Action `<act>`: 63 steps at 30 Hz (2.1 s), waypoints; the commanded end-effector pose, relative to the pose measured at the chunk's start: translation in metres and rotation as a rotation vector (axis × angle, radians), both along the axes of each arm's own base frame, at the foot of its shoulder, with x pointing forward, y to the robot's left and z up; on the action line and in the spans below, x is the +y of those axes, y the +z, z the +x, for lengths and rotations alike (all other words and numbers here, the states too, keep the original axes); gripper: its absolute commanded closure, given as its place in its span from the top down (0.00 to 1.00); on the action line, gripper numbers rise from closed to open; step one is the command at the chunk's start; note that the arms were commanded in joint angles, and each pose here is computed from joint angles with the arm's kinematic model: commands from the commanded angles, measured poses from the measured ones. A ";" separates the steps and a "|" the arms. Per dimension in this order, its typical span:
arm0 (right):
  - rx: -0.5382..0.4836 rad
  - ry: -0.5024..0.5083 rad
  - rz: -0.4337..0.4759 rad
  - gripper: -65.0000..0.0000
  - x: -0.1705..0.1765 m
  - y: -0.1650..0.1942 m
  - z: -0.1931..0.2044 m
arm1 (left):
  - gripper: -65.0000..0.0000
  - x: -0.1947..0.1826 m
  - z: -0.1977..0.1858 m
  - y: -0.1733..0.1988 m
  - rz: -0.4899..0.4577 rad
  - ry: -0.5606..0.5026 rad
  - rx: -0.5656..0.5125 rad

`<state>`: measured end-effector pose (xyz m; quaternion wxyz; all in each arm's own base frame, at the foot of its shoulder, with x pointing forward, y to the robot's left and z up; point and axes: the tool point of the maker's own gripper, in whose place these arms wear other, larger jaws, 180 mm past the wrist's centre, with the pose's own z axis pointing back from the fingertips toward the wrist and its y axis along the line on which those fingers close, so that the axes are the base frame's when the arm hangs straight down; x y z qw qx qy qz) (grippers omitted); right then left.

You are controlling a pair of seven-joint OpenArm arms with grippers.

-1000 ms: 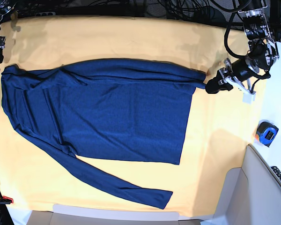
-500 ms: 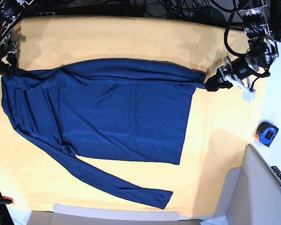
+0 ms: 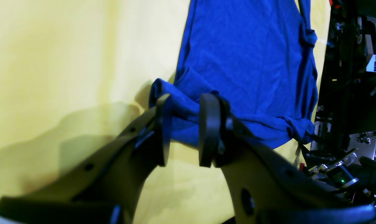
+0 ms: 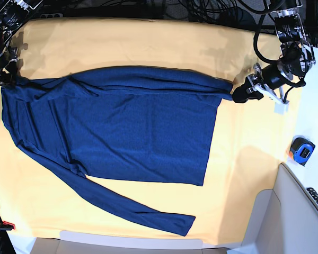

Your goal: Fold the T-shirt properly

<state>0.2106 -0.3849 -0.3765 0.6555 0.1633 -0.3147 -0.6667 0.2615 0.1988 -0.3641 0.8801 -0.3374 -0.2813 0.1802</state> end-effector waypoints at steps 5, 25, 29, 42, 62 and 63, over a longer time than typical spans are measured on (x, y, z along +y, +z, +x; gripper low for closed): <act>0.029 -0.028 -0.088 0.47 -0.019 0.011 0.005 | 0.24 0.001 0.006 0.011 0.001 -0.008 -0.036; 0.047 0.048 -0.053 0.42 -0.005 -0.024 0.025 | 0.24 0.001 0.006 0.011 0.001 -0.008 -0.036; 0.047 0.049 -0.055 0.27 -0.005 -0.024 0.025 | 0.24 0.001 0.006 0.011 0.001 -0.008 -0.036; 0.047 0.051 -0.052 0.00 -0.005 -0.024 0.025 | 0.26 0.005 -0.007 -0.012 -0.023 -0.016 0.064; 0.048 0.052 -0.053 0.00 -0.005 -0.024 0.025 | 0.34 -0.003 -0.017 -0.039 -0.114 0.000 0.167; 0.049 0.052 -0.052 0.00 -0.005 -0.025 0.024 | 0.34 -0.005 -0.017 -0.039 -0.119 -0.002 0.167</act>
